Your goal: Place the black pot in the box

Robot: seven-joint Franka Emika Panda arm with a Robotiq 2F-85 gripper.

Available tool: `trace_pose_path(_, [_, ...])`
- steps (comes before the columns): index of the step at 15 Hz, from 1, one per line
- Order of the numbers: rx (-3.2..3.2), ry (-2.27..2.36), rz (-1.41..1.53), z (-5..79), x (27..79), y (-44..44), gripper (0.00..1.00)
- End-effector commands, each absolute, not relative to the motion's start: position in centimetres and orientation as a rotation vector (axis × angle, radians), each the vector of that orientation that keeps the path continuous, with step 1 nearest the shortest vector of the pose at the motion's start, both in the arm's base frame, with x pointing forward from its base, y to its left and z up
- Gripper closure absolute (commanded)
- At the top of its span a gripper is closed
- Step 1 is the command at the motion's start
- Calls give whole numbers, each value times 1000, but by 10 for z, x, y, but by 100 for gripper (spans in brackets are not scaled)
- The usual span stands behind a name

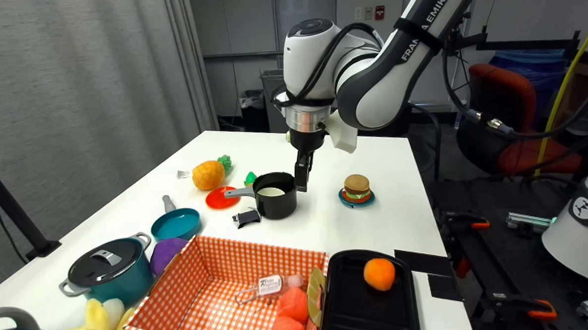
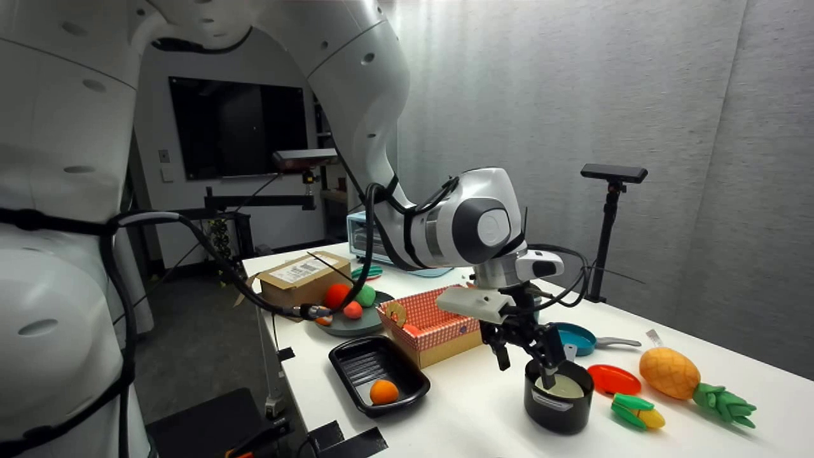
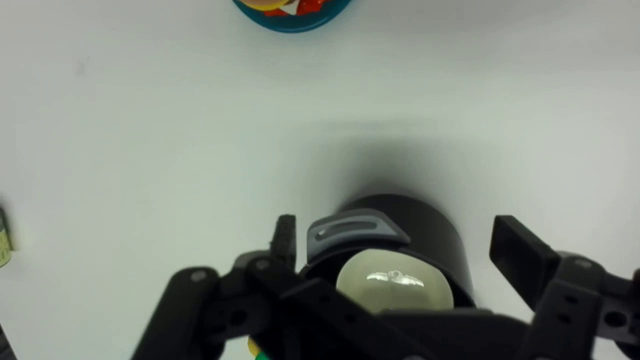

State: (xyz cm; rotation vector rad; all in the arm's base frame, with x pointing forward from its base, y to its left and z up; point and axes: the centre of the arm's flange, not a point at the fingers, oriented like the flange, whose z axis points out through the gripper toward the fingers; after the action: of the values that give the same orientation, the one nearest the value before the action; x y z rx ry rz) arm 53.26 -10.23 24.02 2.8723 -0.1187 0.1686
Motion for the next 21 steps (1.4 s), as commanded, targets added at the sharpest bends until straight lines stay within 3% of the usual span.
trace_pose_path(1, [2877,-168,128,240,517,-107,0])
trace_pose_path(12, [2922,357,101,222,548,-59,0])
trace_pose_path(21, [2857,568,67,197,588,-84,0])
